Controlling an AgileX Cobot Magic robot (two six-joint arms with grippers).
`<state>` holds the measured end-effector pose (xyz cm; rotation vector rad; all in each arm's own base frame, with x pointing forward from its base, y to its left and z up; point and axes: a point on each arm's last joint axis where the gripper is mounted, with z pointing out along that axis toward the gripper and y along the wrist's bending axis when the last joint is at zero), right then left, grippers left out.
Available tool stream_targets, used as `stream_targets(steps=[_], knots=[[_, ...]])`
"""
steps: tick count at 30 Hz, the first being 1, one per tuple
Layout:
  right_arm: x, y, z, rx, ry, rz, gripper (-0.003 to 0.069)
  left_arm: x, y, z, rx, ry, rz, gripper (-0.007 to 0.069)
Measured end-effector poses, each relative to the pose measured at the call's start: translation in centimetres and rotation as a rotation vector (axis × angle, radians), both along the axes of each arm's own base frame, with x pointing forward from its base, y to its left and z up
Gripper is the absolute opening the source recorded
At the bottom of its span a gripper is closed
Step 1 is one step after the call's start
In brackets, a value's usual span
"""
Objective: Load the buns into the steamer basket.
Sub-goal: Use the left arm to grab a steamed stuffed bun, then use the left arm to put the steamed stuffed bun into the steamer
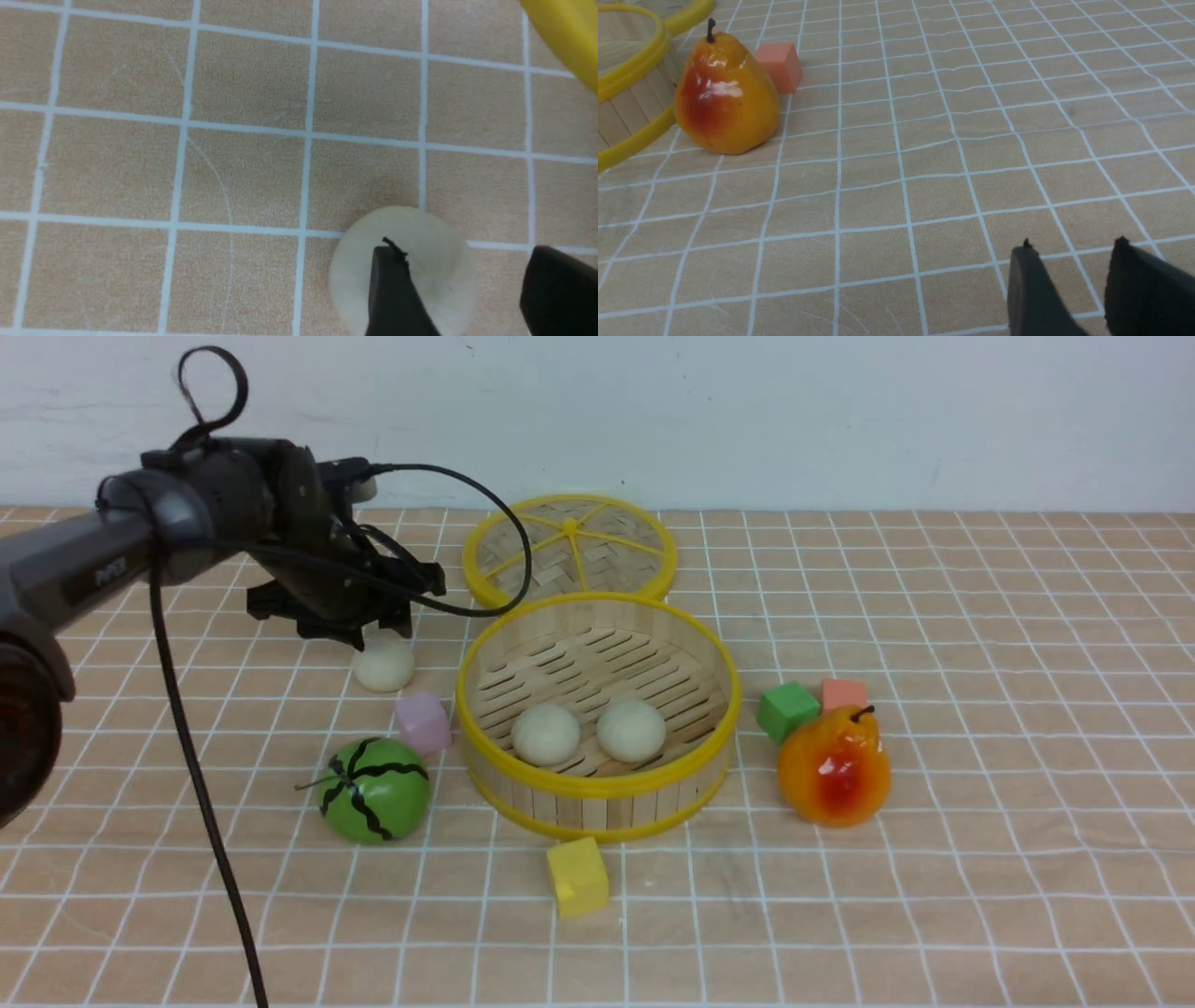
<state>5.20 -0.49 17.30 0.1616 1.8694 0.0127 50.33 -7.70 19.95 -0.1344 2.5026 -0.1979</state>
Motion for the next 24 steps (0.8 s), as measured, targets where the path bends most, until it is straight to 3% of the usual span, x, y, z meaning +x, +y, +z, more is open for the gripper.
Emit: stream_targets(steps=[8,15,17,19,24], knots=[[0.0,0.0,0.0,0.0,0.0,0.0,0.0241,0.3,0.1,-1.6,0.02,0.023,-0.005,0.0303],[0.0,0.0,0.0,0.0,0.0,0.0,0.0241,0.4,0.1,-1.4,0.02,0.013,-0.004,0.0055],[0.0,0.0,0.0,0.0,0.0,0.0,0.0241,0.2,0.2,-0.7,0.026,0.018,-0.006,0.0001],[0.0,0.0,0.0,0.0,0.0,0.0,0.0241,-0.1,0.2,-0.1,0.028,0.022,-0.007,-0.0005],[0.0,0.0,0.0,0.0,0.0,0.0,0.0241,-1.7,-1.6,5.9,0.006,-0.043,-0.048,-0.0005]])
